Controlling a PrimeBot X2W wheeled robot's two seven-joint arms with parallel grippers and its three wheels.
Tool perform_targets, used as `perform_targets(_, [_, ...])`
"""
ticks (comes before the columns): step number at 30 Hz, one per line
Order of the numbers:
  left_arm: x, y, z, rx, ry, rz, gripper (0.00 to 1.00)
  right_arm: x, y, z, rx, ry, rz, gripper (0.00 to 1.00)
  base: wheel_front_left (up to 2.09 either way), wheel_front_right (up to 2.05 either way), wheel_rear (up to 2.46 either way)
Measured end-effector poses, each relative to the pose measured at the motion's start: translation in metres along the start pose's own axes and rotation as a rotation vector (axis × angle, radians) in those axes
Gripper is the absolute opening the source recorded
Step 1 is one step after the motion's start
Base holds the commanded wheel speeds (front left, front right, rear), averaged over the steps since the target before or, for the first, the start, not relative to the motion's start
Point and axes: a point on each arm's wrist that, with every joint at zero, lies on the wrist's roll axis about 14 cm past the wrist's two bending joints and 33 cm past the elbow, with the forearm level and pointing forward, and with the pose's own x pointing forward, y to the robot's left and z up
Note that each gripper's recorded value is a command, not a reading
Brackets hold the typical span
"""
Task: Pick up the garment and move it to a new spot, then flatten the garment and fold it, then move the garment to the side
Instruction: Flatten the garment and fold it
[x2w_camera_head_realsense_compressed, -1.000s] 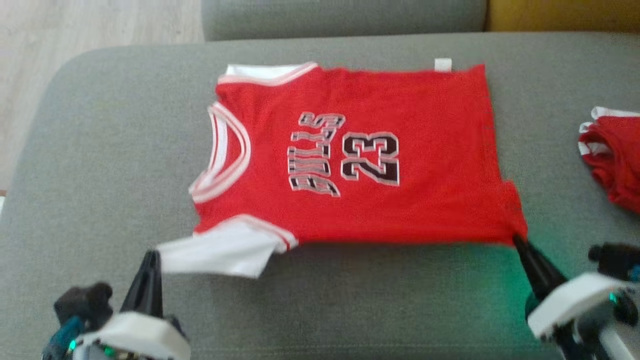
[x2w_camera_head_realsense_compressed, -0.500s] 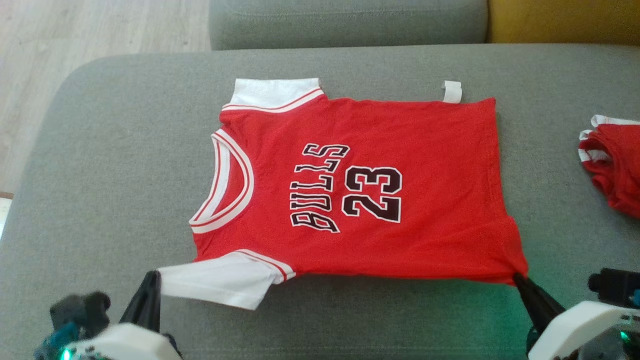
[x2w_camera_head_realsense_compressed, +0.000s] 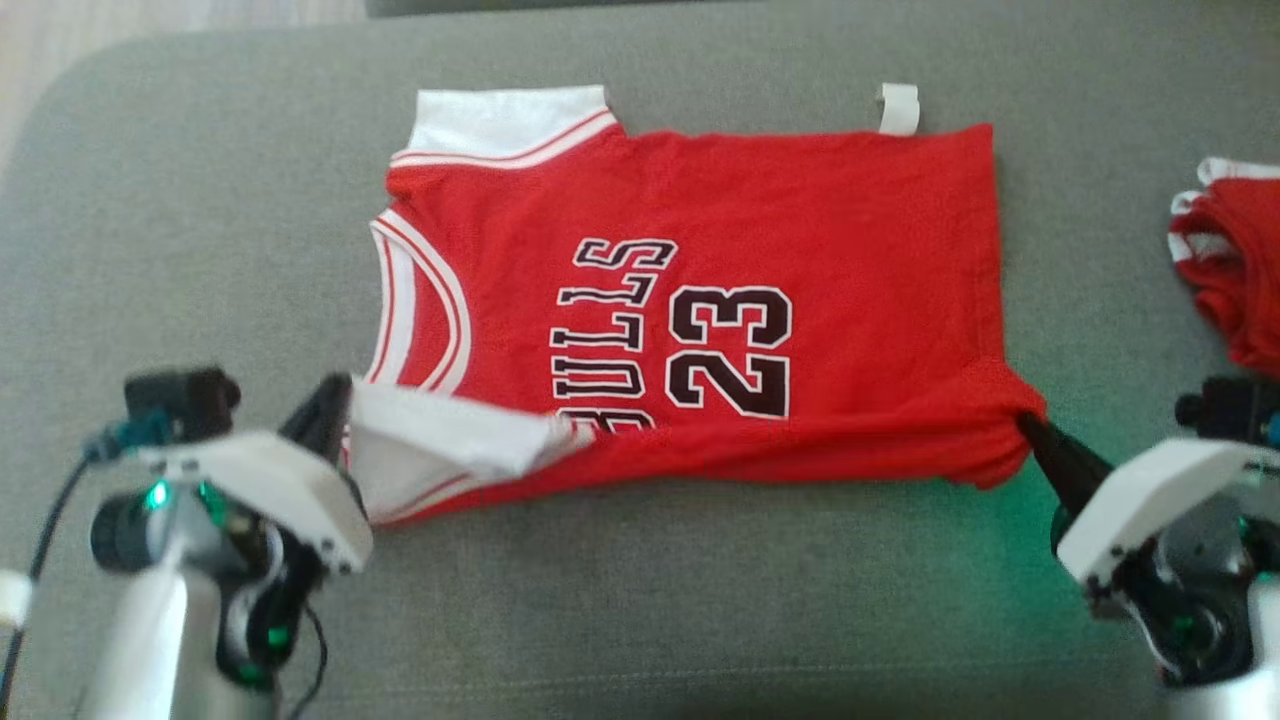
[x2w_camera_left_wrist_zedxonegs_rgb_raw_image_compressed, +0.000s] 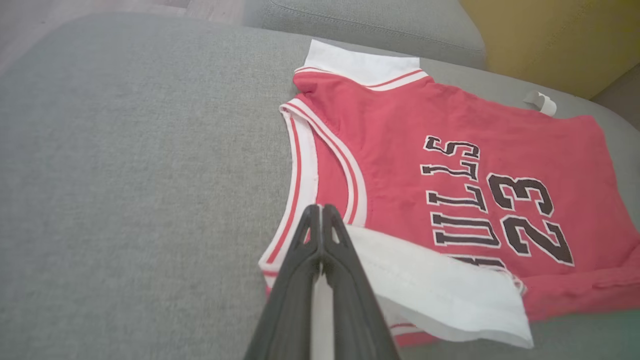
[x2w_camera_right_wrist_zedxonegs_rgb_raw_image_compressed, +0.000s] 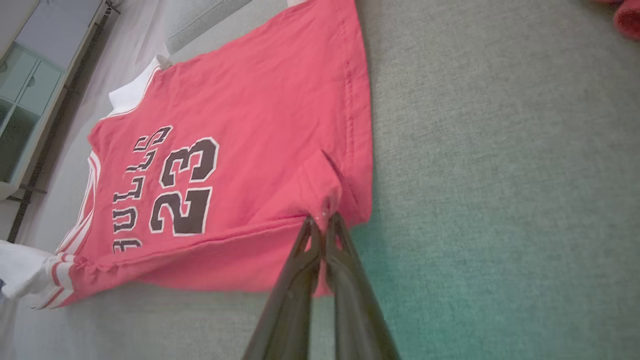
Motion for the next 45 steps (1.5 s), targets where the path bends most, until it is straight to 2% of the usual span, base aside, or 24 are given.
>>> perform_targets(8, [0.054,-0.002,0.015,0.011,-0.002,-0.023,0.0,0.031,-0.006,0.016,0.038,-0.003,-0.004,0.0,0.0,0.0,0.0])
perform_targets(9, [0.059,-0.002,0.014,0.011,-0.003,-0.028,0.1,0.034,-0.006,0.019,0.04,-0.017,-0.004,0.05,0.0,0.0,0.0])
perform_targets(10, [0.062,-0.003,0.013,0.01,-0.004,-0.031,0.47,0.037,-0.006,0.021,0.042,-0.026,-0.002,0.45,0.0,0.0,0.0])
perform_targets(11, [0.066,-0.003,0.013,0.007,-0.009,-0.035,1.0,0.039,-0.006,0.023,0.036,-0.036,0.0,1.0,0.0,0.0,0.0])
perform_targets(16, [0.073,-0.002,0.017,0.008,-0.105,-0.026,1.0,0.044,0.003,0.038,-0.018,-0.158,0.022,1.0,0.0,0.0,0.0])
perform_targets(18, [0.072,0.0,0.025,0.038,-0.181,-0.002,1.0,0.043,0.006,0.049,-0.08,-0.236,0.026,1.0,0.0,0.0,0.0])
perform_targets(20, [0.068,0.0,0.039,0.093,-0.3,0.028,1.0,0.036,0.014,0.065,-0.157,-0.376,0.041,1.0,0.0,0.0,0.0])
perform_targets(22, [0.062,-0.001,0.047,0.125,-0.371,0.048,1.0,0.029,0.017,0.072,-0.182,-0.461,0.047,1.0,0.0,0.0,0.0])
perform_targets(26, [0.044,0.0,0.044,0.163,-0.427,0.088,1.0,0.012,0.019,0.075,-0.284,-0.563,0.036,1.0,0.0,0.0,0.0])
perform_targets(30, [0.024,0.001,0.03,0.158,-0.422,0.113,1.0,-0.001,0.019,0.069,-0.312,-0.593,0.029,1.0,0.0,0.0,0.0])
perform_targets(36, [-0.001,-0.004,0.018,0.169,-0.422,0.11,1.0,-0.016,0.021,0.053,-0.295,-0.594,0.013,1.0,0.0,0.0,0.0])
perform_targets(45, [-0.014,-0.008,0.0,0.167,-0.38,0.096,1.0,-0.027,0.018,0.042,-0.291,-0.565,-0.011,1.0,0.0,0.0,0.0])
